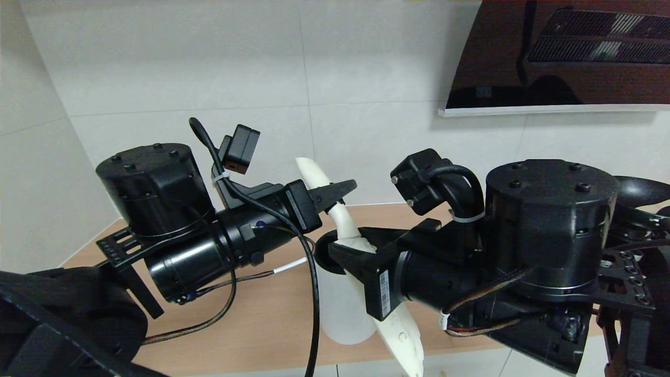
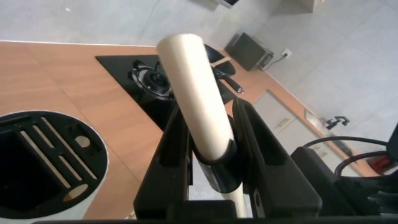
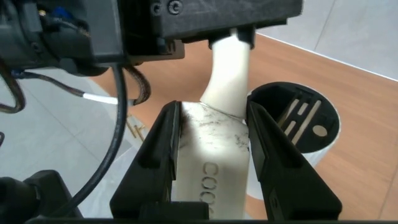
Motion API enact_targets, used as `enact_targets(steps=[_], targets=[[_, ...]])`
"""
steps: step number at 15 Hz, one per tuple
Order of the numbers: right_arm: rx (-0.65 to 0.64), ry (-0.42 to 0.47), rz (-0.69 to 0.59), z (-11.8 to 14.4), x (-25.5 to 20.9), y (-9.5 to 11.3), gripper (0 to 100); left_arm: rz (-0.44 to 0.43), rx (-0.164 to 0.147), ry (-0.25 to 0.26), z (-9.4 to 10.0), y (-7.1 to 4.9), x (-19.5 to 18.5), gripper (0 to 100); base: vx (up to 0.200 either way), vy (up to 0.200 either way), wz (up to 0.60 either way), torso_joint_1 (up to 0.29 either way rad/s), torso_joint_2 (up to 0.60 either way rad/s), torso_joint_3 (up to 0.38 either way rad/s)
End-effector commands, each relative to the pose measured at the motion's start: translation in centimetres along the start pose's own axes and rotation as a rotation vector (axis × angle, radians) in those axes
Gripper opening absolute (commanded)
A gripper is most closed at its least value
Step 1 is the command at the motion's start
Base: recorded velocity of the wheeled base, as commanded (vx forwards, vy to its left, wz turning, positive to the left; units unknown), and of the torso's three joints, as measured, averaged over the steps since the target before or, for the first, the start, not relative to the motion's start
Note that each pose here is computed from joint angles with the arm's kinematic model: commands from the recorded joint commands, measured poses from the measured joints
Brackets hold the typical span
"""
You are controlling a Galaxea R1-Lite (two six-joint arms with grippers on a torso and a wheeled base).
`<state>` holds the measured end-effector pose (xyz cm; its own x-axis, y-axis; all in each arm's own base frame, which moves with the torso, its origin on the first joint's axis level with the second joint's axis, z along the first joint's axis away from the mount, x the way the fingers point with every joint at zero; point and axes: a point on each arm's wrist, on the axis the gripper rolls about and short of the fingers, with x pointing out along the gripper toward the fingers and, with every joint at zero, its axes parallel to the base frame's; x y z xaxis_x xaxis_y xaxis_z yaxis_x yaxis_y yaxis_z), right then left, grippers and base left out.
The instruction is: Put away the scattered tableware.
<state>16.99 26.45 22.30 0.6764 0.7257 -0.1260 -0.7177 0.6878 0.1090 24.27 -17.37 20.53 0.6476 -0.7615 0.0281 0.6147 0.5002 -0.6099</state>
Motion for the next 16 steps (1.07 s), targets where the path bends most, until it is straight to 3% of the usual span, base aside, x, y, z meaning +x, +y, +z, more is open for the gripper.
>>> enact_targets(steps=[1, 2, 3, 8, 11, 12, 14, 16], targets=[[0.002, -0.009, -0.003, 0.2, -0.1, -0.1, 0, -0.005, -0.001, -0.002, 0.1, -0.2, -0.1, 0, 0.000, 0.000, 0.00, 0.000, 0.00, 0.000], [0.002, -0.009, -0.003, 0.2, -0.1, -0.1, 0, -0.005, -0.001, -0.002, 0.1, -0.2, -0.1, 0, 0.000, 0.000, 0.00, 0.000, 0.00, 0.000], [0.006, -0.011, -0.003, 0.2, -0.1, -0.1, 100, -0.007, 0.000, -0.002, 0.1, -0.2, -0.1, 0, 0.000, 0.000, 0.00, 0.000, 0.00, 0.000], [0.010, -0.024, -0.009, 0.6, -0.5, -0.3, 100, -0.007, 0.002, -0.006, 0.2, -0.3, -0.1, 0, 0.000, 0.000, 0.00, 0.000, 0.00, 0.000], [0.019, -0.055, -0.046, 1.7, -1.5, -1.7, 100, 0.026, 0.014, -0.063, 1.2, -0.9, 0.2, 0, 0.000, 0.000, 0.00, 0.000, 0.00, 0.000], [0.022, -0.069, -0.077, 2.2, -1.7, -2.8, 100, 0.069, 0.040, -0.099, 2.3, -1.3, 0.0, 0, 0.000, 0.000, 0.00, 0.000, 0.00, 0.000], [0.030, -0.094, -0.158, 3.0, -1.9, -5.4, 100, 0.235, 0.100, -0.211, 5.0, -2.6, -0.1, 0, 0.000, 0.000, 0.00, 0.000, 0.00, 0.000], [0.035, -0.109, -0.218, 3.7, -1.9, -7.2, 100, 0.348, 0.169, -0.266, 6.7, -3.4, 0.5, 0, 0.000, 0.000, 0.00, 0.000, 0.00, 0.000]])
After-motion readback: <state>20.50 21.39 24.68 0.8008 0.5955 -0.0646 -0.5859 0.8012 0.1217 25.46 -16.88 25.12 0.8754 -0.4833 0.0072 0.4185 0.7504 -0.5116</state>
